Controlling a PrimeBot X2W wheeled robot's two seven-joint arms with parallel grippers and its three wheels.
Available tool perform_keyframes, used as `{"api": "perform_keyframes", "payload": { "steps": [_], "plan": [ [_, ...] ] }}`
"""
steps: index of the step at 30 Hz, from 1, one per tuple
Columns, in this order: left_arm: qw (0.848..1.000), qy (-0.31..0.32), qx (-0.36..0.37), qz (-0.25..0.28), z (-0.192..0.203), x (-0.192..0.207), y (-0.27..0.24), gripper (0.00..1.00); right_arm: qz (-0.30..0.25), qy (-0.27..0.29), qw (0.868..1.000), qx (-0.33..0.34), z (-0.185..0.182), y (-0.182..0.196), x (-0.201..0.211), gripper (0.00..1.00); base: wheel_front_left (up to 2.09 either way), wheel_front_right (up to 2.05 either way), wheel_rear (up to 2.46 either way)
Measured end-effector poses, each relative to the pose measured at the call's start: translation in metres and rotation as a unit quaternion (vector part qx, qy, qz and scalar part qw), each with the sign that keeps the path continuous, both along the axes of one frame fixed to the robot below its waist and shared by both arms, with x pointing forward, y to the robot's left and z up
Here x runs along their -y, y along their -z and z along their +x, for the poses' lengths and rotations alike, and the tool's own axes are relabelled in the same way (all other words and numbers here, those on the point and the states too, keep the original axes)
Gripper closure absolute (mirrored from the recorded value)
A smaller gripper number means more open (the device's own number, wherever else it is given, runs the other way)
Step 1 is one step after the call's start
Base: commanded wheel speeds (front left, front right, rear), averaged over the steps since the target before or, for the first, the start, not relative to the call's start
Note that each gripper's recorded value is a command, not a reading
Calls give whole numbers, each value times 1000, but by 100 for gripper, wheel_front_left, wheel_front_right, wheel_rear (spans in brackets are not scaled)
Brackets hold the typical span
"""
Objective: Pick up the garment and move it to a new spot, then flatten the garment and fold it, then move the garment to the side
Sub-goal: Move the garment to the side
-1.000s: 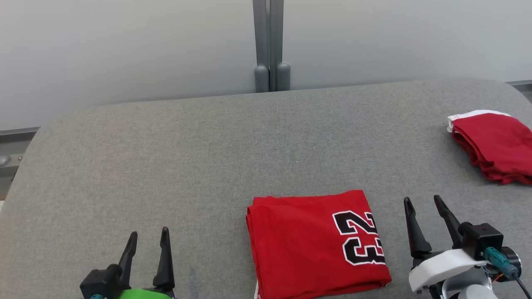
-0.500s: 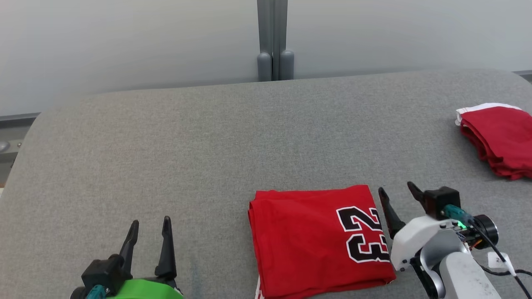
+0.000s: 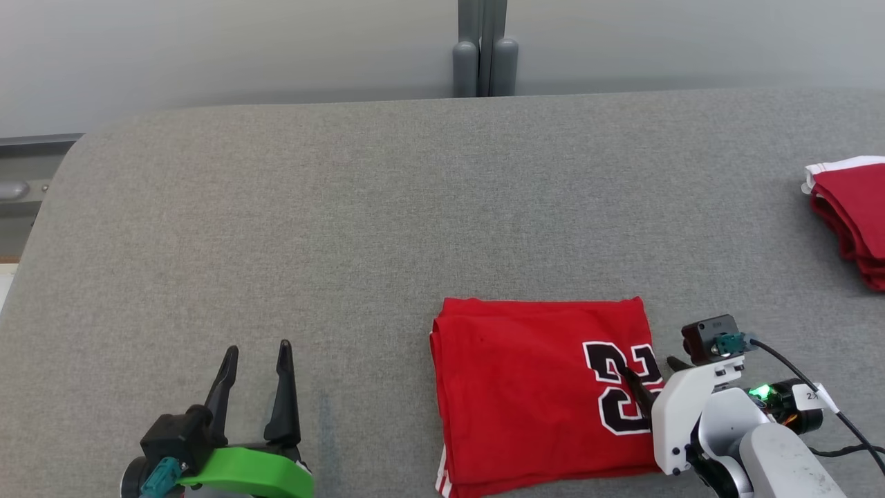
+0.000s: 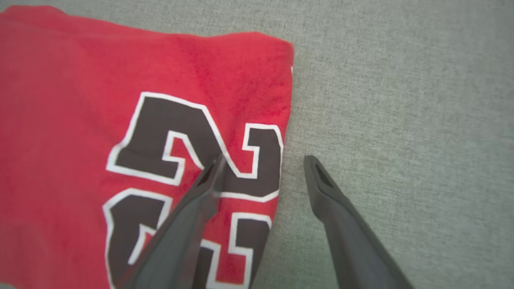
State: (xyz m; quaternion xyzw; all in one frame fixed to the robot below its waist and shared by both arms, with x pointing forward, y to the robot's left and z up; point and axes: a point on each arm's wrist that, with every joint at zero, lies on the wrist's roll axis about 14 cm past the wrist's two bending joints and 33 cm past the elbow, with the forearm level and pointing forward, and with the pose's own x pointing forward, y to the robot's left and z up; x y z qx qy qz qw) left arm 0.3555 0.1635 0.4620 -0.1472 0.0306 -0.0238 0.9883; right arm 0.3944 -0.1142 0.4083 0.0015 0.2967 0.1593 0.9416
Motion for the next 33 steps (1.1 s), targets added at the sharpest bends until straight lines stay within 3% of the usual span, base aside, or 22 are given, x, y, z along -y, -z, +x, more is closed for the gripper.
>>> {"api": "perform_keyframes", "payload": {
  "steps": [7, 8, 9, 10, 11, 20, 27, 33],
  "plan": [
    [1000, -4, -5, 2, 1, -3, 4, 0, 17, -13, 999, -48, -9, 12, -12, 0, 0, 0, 0],
    [1000, -4, -5, 2, 1, -3, 4, 0, 19, -13, 999, -49, -9, 12, -12, 25, 0, 0, 0],
    [1000, -3, -5, 3, 1, -3, 4, 0, 20, -13, 999, -49, -9, 12, -13, 65, 0, 0, 0],
    [1000, -2, -5, 4, 2, -3, 4, 0, 21, -14, 998, -50, -9, 12, -14, 76, 0, 0, 0],
    [1000, 0, -5, 4, 2, -2, 4, 0, 23, -15, 998, -51, -9, 13, -15, 100, 0, 0, 0],
    [1000, 20, -4, 4, 9, 10, 5, 0, 40, 18, 999, 5, 13, -8, 0, 100, 0, 0, 0],
    [997, 71, 6, -9, 23, 45, 1, 0, 16, 95, 993, 62, 33, -33, 65, 100, 0, 0, 0],
    [991, 134, 9, -14, 38, 87, 1, 0, -5, 172, 981, 88, 27, -47, 128, 100, 0, 0, 0]
  ]
}}
